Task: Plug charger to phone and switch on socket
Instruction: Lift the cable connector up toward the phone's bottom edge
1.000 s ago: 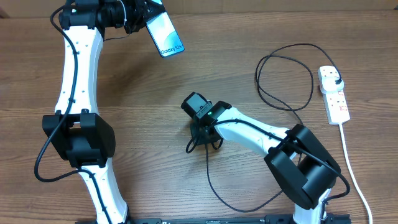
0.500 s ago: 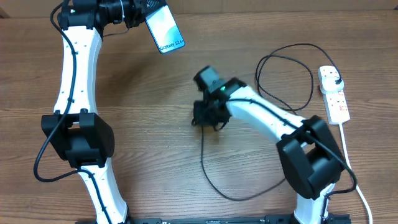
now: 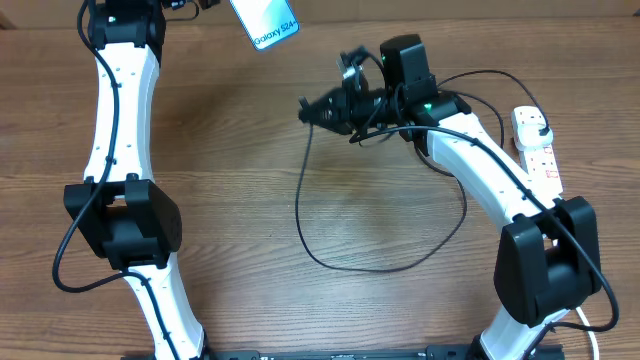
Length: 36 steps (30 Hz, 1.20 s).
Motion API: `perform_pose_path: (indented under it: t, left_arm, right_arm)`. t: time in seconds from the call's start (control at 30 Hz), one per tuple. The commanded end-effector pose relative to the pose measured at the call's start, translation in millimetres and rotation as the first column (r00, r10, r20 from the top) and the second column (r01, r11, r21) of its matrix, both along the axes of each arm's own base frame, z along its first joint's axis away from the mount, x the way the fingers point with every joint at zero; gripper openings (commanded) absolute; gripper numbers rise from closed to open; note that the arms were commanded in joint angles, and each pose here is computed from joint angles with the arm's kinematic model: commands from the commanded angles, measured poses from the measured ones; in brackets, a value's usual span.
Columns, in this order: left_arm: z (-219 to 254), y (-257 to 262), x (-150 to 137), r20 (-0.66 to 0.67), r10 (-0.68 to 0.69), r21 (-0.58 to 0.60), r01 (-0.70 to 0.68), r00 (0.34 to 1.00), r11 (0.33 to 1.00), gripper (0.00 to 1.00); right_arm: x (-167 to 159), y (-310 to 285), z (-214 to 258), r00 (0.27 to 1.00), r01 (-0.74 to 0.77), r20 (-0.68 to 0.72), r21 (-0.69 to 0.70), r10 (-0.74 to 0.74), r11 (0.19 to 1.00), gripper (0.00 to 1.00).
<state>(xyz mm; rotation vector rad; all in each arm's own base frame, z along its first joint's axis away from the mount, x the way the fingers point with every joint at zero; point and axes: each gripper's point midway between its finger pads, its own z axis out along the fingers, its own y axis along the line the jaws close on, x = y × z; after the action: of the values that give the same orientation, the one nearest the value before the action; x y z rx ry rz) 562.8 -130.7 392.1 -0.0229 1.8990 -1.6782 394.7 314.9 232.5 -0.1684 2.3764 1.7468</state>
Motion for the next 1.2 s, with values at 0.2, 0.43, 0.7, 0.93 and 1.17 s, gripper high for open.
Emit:
perform_pose_path:
  t: [0.2,0.43,0.7,0.93,1.17]
  left_arm:
    - [49,-2,-27,0.042,-0.116,-0.087,0.119,0.992,0.989,0.17]
    - [56,-2,-33,-0.004,-0.149,-0.121,0.147,0.989,0.982,0.12]
    - [55,-3,-37,-0.042,-0.173,-0.132,0.166,0.984,0.977,0.06]
    - [56,0,-35,-0.022,-0.159,-0.125,0.155,0.987,0.98,0.05]
    - [56,5,-33,-0.016,-0.148,-0.122,0.145,0.989,0.982,0.05]
  right_arm:
    - [-18,12,103,0.979,-0.173,0.154,0.266,0.135,0.948,0.04]
    - [-19,12,119,0.966,-0.193,0.226,0.294,0.128,0.936,0.04]
    - [-14,11,134,0.949,-0.183,0.306,0.32,0.082,0.93,0.04]
    - [-13,10,139,0.948,-0.176,0.311,0.333,0.068,0.926,0.04]
    - [-13,10,140,0.946,-0.178,0.317,0.334,0.068,0.926,0.04]
